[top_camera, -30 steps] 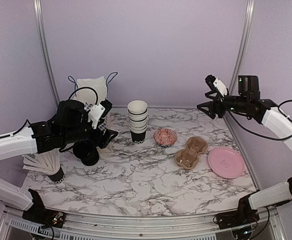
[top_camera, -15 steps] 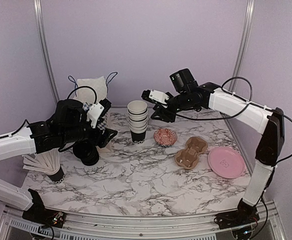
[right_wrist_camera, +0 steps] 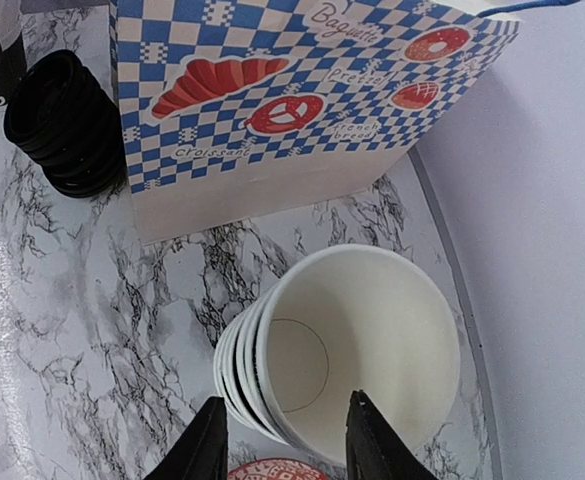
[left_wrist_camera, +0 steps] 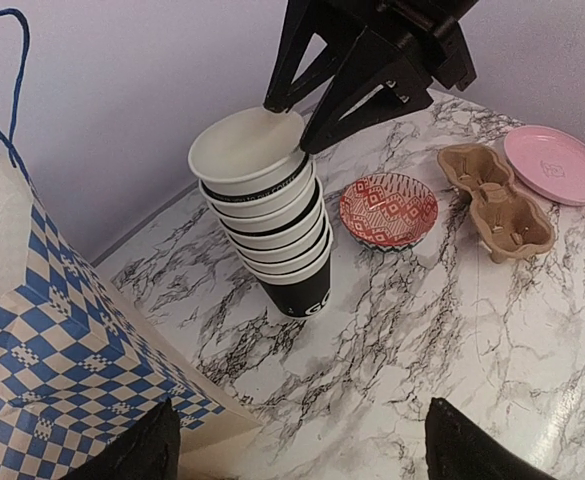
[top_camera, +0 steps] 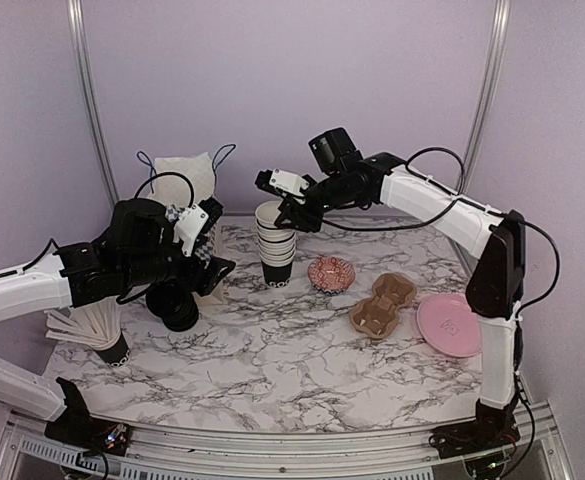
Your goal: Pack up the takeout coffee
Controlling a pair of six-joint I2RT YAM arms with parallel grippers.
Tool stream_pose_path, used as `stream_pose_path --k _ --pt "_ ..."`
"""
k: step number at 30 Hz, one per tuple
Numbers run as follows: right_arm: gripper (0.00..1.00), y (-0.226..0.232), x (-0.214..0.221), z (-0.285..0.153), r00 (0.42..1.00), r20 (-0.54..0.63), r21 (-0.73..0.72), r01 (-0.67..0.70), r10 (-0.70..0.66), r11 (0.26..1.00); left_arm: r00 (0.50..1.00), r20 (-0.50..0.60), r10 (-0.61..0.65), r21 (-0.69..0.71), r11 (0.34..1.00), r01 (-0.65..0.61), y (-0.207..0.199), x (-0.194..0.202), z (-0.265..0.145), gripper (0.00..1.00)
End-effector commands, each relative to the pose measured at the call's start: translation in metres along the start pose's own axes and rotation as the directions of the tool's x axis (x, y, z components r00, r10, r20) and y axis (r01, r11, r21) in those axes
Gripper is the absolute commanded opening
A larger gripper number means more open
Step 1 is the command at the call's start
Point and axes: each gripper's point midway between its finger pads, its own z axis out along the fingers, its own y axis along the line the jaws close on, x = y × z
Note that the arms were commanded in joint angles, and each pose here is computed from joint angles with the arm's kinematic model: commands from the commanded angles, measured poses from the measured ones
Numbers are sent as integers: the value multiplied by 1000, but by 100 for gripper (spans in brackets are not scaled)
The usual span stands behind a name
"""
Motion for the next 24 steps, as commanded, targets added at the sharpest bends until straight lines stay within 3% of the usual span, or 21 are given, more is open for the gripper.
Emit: stream_pose_path --k 1,13,19,24 --pt "38 18 -8 7 1000 10 -70 6 -6 997 1000 21 13 -7 1000 -13 2 -6 -9 85" --pt "19 12 -3 22 1000 -5 -55 -15 15 998 1000 26 15 -5 1000 -15 2 -7 -11 85" --pt "4 6 -7 23 1000 5 -30 -8 9 1000 999 31 16 -5 1000 -16 2 -9 -12 85" --pt "0 -8 -20 15 999 29 33 12 -13 999 999 32 17 -5 1000 -17 2 -9 -12 85"
